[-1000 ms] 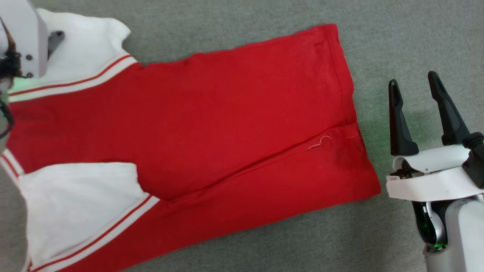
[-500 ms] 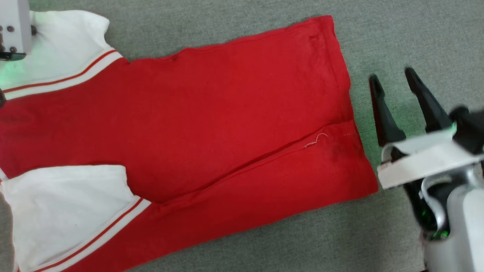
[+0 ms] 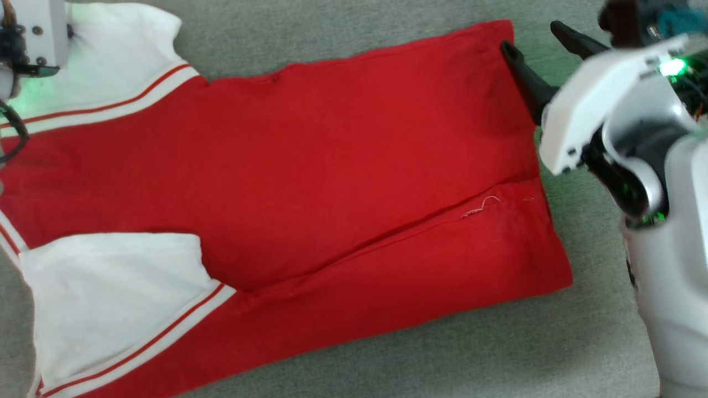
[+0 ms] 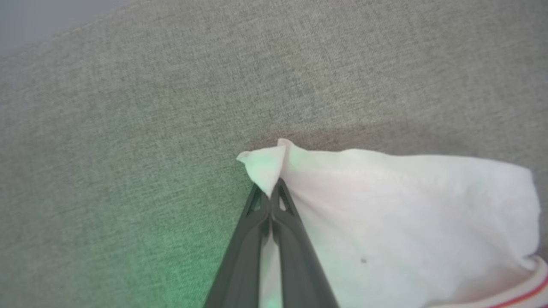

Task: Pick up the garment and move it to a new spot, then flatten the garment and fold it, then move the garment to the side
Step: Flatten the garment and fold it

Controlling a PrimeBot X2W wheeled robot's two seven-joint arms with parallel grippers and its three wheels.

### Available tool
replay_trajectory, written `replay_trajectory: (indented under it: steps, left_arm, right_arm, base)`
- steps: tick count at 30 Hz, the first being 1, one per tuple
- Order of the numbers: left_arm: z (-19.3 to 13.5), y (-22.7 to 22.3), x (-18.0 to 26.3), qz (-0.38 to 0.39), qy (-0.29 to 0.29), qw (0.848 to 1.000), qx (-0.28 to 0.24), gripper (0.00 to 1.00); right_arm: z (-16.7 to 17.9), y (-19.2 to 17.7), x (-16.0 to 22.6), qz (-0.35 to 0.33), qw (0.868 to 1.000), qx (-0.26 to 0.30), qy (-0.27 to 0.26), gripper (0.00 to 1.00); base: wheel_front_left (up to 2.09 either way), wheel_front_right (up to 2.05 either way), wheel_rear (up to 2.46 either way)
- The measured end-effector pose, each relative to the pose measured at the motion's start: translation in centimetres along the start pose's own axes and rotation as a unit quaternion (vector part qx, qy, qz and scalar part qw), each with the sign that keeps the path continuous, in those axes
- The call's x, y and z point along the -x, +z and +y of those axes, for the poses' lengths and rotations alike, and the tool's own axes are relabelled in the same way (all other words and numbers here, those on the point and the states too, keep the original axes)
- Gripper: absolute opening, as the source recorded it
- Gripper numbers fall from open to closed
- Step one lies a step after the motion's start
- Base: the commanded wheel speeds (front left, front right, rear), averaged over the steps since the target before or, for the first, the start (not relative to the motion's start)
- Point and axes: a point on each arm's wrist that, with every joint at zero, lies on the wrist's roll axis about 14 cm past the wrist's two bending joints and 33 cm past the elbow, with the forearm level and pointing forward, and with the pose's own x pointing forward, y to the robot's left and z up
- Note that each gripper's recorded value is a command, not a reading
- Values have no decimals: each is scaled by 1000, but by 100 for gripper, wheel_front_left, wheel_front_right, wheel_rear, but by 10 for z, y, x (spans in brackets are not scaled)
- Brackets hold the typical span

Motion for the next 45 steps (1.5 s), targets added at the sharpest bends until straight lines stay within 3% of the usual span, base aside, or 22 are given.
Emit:
replay_trajectory:
  steps: [9,10,11,18,25,34,45]
  left_arm:
    - [1,0,-2,-11,-5,1000,6,0]
    - [1,1,-2,-13,-5,1000,6,0]
    - [2,1,-2,-14,-4,1000,7,0]
    - [0,5,4,-40,-9,999,16,0]
    - [-4,9,27,-66,-11,998,0,0]
    - [-10,19,90,-131,-17,991,-32,0]
    - [-21,-15,163,-160,-16,985,-61,0]
  right_arm:
    - [18,-33,-33,146,988,-19,42,100]
    - [20,-36,-34,162,986,-14,44,36]
    - [21,-37,-36,176,983,-13,46,0]
    - [27,-35,-40,215,975,-11,62,0]
    - [10,-14,-36,165,985,13,40,0]
    - [2,6,-11,114,992,36,43,0]
    - [18,18,36,77,991,80,80,0]
  base:
    - [0,0,0]
    - [0,0,0]
    - [0,0,0]
    - [0,0,0]
    - [0,0,0]
    - [0,0,0]
    - [0,0,0]
